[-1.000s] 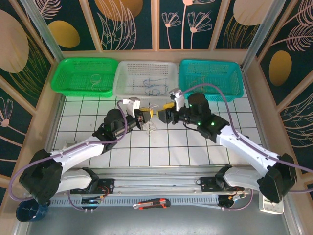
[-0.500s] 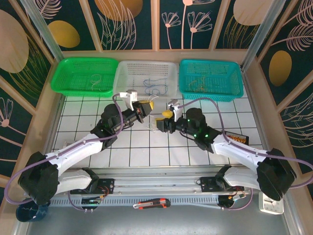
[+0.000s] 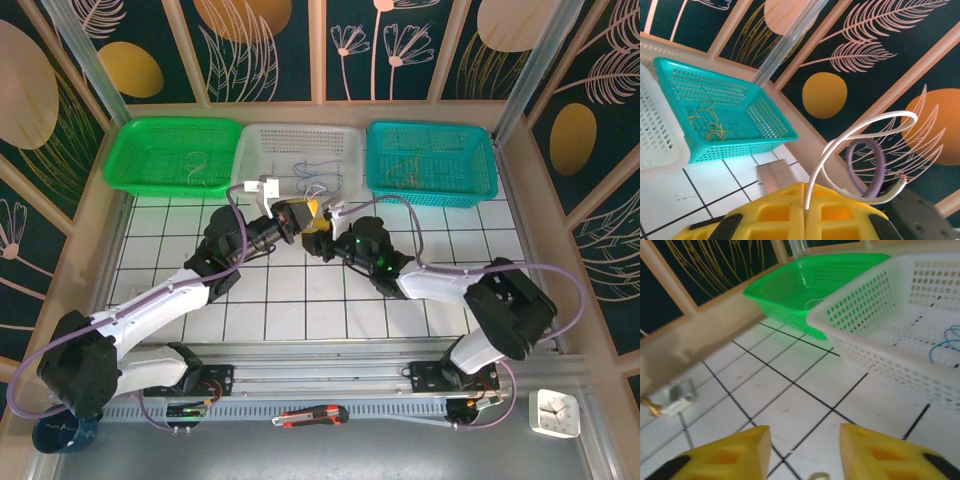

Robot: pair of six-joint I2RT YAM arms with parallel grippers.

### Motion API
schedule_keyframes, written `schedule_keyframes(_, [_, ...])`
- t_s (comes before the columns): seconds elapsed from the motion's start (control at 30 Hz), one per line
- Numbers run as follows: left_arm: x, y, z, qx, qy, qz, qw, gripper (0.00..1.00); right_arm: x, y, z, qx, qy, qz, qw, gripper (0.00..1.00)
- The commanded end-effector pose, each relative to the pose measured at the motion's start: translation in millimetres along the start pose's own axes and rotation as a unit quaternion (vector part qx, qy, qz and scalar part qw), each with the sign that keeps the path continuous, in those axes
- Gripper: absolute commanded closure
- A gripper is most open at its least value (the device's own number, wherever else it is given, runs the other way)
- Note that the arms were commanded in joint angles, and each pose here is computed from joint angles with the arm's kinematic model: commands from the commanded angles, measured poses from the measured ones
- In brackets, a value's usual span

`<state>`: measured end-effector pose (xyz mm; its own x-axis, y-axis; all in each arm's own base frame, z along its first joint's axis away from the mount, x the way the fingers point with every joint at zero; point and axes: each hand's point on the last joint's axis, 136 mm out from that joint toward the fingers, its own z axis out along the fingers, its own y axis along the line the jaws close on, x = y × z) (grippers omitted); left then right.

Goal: Untangle the cables

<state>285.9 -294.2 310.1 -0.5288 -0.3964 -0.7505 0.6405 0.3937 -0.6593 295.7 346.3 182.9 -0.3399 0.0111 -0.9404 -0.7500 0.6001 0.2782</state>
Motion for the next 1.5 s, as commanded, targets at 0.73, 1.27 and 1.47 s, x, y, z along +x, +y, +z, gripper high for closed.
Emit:
schedule_keyframes(0.73, [-192, -86, -23, -0.026, -0.178, 0.079, 0.981, 1.00, 100, -32, -15, 0.040, 0.035, 0.125, 0.991, 0.83])
schedule_keyframes(1.27, [-275, -69, -57, -0.071, -0.250, 0.107, 0.960, 1.00, 125, -34, -26, 0.047, 0.057, 0.144, 0.987, 0.83])
schedule_keyframes(1.47, [-266, -73, -50, -0.048, -0.224, 0.103, 0.968, 1.00, 101, -23, -25, 0.024, 0.044, 0.128, 0.991, 0.68])
